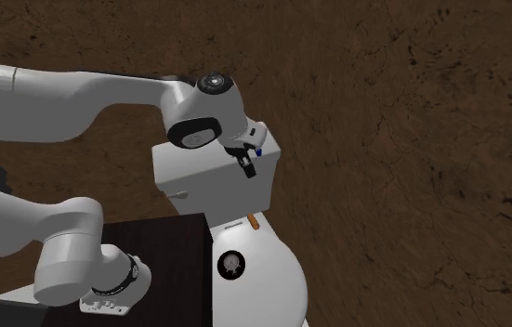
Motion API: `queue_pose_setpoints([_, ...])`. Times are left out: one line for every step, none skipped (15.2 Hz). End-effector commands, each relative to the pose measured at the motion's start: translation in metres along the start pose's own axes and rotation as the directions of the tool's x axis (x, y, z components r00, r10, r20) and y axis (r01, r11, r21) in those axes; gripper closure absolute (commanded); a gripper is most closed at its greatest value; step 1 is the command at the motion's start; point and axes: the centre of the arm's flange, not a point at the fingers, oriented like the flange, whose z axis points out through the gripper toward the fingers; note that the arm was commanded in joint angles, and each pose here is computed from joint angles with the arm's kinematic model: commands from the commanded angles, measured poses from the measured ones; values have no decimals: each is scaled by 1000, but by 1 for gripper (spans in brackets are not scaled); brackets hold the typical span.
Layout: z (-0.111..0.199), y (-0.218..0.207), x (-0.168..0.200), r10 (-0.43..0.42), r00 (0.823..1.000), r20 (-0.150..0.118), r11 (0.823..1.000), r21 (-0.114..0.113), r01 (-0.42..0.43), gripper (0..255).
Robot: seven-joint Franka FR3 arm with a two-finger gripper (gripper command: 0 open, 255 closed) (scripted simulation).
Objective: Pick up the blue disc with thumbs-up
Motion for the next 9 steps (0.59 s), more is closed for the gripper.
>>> queue_pose_setpoints([14,-17,15,-31,999,-16,999,13,31,0])
queue_pose_setpoints([21,-25,21,-46,999,-23,999,19,46,0])
queue_pose_setpoints([27,-33,27,-61,998,-30,998,25,62,0])
queue_pose_setpoints([34,-41,33,-76,996,-37,997,31,77,0])
queue_pose_setpoints([41,-49,39,-91,995,-44,995,36,93,0])
queue_pose_setpoints([47,-57,44,-106,993,-52,993,42,108,0])
queue_pose_setpoints([54,-66,50,-121,991,-59,991,47,124,0])
queue_pose_setpoints([60,-74,56,-135,989,-67,989,52,139,0])
queue_pose_setpoints([66,-83,61,-150,986,-74,986,57,155,0])
